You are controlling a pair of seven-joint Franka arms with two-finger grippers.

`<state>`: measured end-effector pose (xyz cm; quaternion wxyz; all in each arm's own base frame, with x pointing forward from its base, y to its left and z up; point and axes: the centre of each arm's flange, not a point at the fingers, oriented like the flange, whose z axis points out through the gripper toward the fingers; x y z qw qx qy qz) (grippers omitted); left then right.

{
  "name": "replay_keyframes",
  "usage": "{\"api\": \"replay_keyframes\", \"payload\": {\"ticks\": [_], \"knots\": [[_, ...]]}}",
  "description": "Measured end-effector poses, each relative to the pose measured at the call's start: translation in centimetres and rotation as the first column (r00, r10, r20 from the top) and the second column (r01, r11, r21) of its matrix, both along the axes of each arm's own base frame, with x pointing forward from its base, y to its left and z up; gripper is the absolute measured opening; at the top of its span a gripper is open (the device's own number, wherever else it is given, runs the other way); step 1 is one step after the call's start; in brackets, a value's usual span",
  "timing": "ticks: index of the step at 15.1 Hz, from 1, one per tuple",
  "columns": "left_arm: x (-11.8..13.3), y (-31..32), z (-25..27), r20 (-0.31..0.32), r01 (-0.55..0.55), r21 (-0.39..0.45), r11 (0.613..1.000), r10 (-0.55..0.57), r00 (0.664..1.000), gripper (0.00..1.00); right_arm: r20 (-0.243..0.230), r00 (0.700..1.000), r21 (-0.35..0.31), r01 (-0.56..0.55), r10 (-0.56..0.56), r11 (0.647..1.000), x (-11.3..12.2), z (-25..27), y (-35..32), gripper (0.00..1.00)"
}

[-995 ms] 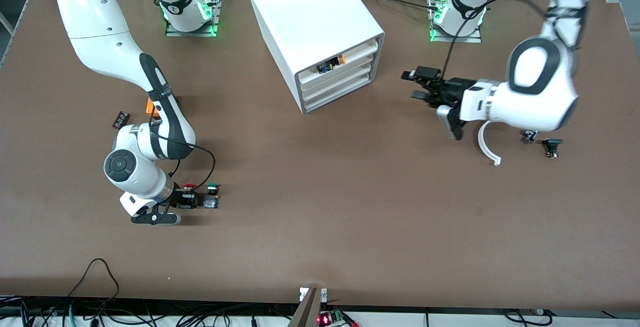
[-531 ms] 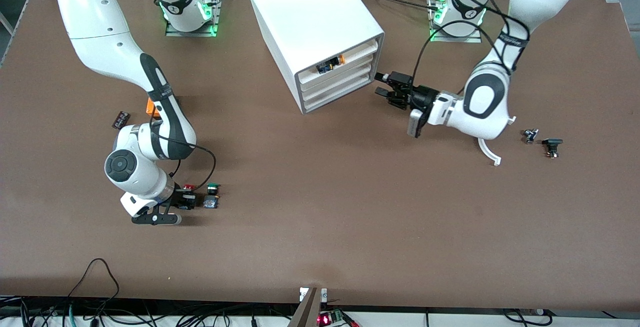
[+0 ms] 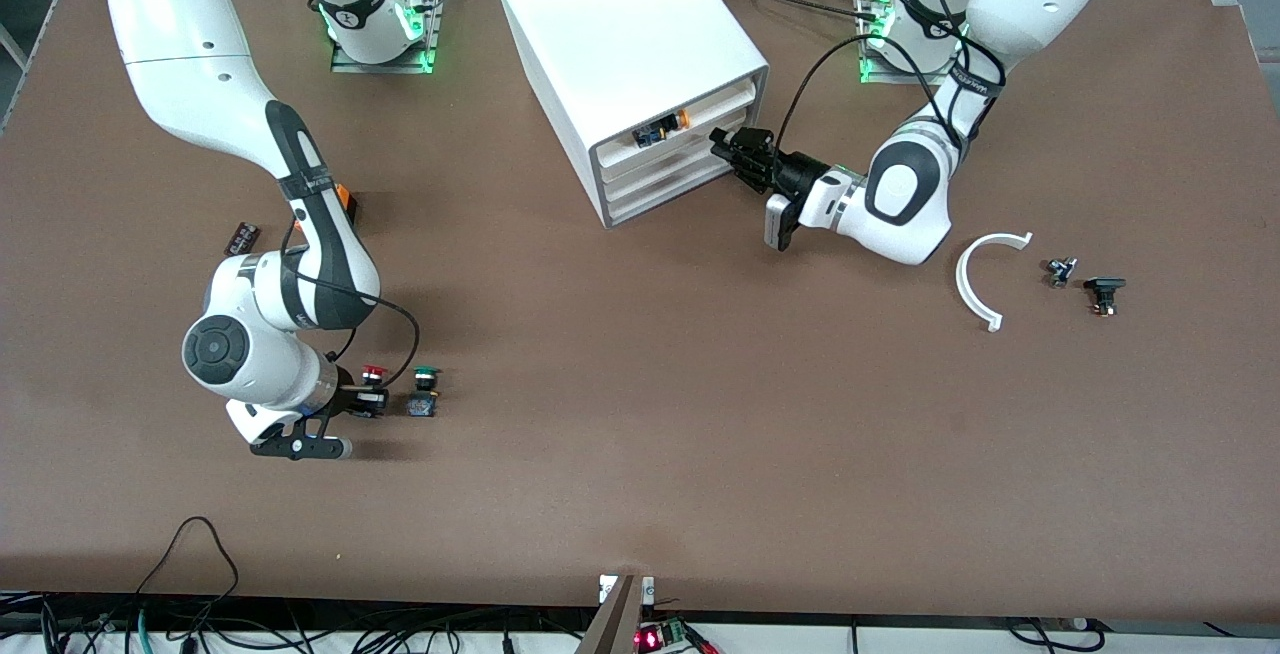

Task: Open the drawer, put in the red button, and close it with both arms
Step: 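Pull the drawer open with the left gripper while the right gripper lifts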

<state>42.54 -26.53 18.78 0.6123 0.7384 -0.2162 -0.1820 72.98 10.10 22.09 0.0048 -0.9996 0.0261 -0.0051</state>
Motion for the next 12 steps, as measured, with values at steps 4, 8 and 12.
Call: {"api": "replay_keyframes", "payload": {"ticks": [4, 8, 12], "knots": [[-1.4, -0.1, -0.9, -0.003, 0.012, 0.010, 1.000, -0.012, 1.000, 0.36, -0.106, 0.983, -0.025, 0.147, -0.149, 0.989, -0.1, 2.0, 0.1, 0.41], [-2.6, 0.2, -1.7, -0.010, 0.021, 0.005, 1.000, -0.020, 1.000, 0.35, -0.154, 0.924, -0.068, 0.343, -0.350, 0.937, 0.0, 5.0, 1.9, 0.41], [-3.1, -0.6, -1.4, -0.004, 0.038, -0.012, 0.999, -0.038, 0.999, 0.24, -0.150, 0.841, -0.092, 0.512, -0.520, 0.854, -0.7, 6.3, 6.1, 0.41]]}}
